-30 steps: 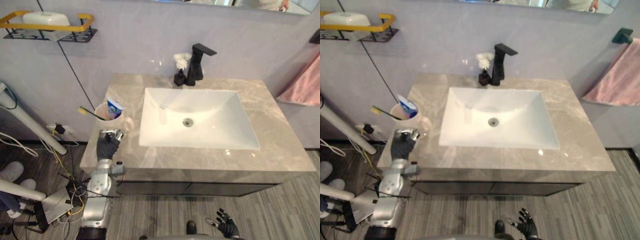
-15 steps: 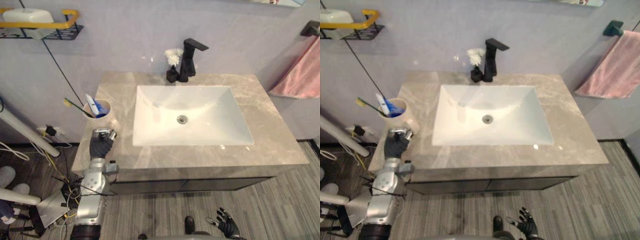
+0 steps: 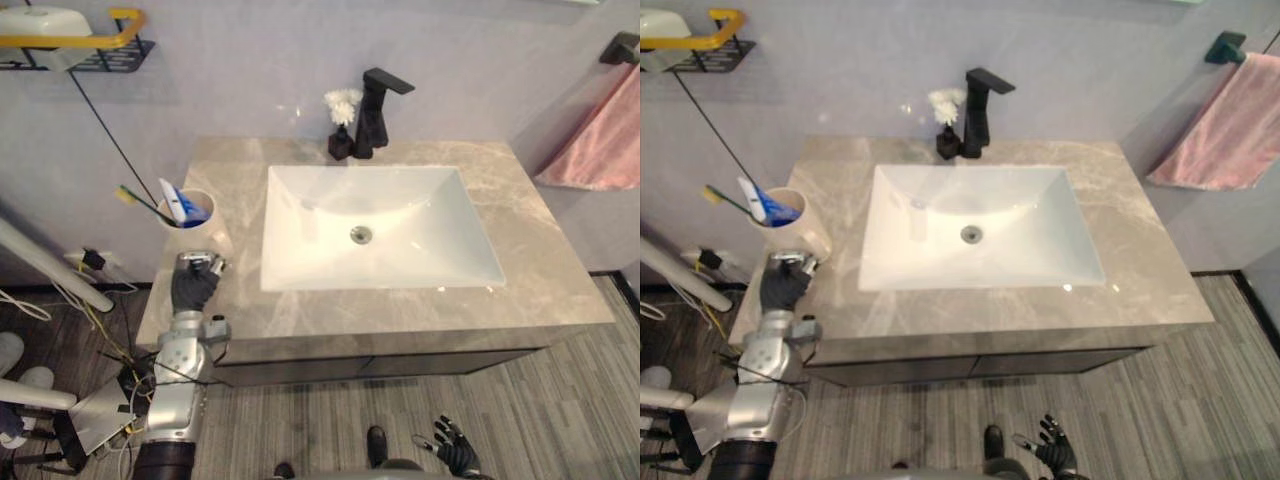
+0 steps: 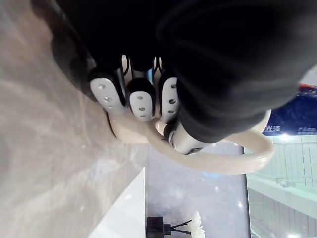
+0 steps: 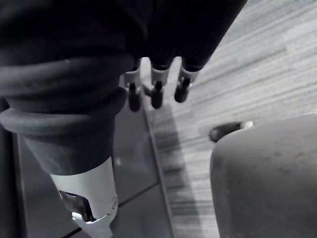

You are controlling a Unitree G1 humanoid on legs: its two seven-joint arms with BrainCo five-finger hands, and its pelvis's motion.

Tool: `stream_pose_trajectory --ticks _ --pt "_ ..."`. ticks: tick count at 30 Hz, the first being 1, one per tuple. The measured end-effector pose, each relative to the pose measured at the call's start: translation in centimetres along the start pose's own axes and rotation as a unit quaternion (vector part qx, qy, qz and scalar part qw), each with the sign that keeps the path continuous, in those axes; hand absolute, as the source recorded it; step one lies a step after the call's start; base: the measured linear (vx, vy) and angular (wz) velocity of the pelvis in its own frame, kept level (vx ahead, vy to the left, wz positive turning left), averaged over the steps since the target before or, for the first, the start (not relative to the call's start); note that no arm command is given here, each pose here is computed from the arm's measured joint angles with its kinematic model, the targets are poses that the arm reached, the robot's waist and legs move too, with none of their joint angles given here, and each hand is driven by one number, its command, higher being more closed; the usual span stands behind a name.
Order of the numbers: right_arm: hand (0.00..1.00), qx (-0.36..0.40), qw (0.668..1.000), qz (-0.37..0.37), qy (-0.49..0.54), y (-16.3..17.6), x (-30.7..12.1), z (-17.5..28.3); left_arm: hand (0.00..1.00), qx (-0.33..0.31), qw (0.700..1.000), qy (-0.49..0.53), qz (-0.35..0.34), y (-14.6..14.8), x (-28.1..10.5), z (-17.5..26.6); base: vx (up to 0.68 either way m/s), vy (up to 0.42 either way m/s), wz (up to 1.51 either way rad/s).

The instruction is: Organize washtable

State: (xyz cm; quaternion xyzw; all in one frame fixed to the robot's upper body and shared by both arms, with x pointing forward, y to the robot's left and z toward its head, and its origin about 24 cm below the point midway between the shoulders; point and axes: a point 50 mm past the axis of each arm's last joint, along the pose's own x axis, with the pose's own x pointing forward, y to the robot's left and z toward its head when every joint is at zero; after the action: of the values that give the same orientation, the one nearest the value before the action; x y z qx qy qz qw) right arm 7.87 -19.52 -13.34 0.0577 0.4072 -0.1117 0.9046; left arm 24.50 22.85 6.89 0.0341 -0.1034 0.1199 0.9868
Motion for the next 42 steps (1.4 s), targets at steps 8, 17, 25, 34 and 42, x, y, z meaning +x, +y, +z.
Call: stream_pose_trajectory --ticks 8,17,25,34,42 --pt "0.00 -0.001 1.000 0.000 0.000 -0.1 0.0 0.0 1.00 0.023 1.000 0.004 0.005 0.7 0.6 -0.2 -0.03 -0.032 0.00" --pt "0.00 -0.007 1.000 -0.004 0.003 -0.6 -0.1 0.0 1.00 0.039 0.999 0.003 0.002 1.0 1.4 -0.1 0.00 -0.003 0.00" --pt "0.00 -0.007 1.000 -0.003 0.004 -0.6 -0.1 -0.1 1.00 0.056 0.998 -0.001 -0.001 1.5 2.3 0.1 -0.01 -0.007 -0.01" --pt "0.00 -0.007 1.000 0.005 0.003 -0.5 -0.1 0.0 1.00 0.070 0.998 -0.003 -0.003 1.9 3.1 0.4 0.00 0.000 0.00" --pt "0.00 -0.008 1.000 0.006 -0.008 -0.5 -0.2 0.4 1.00 0.079 0.997 -0.020 -0.007 1.9 4.5 1.3 -0.03 -0.030 -0.08"
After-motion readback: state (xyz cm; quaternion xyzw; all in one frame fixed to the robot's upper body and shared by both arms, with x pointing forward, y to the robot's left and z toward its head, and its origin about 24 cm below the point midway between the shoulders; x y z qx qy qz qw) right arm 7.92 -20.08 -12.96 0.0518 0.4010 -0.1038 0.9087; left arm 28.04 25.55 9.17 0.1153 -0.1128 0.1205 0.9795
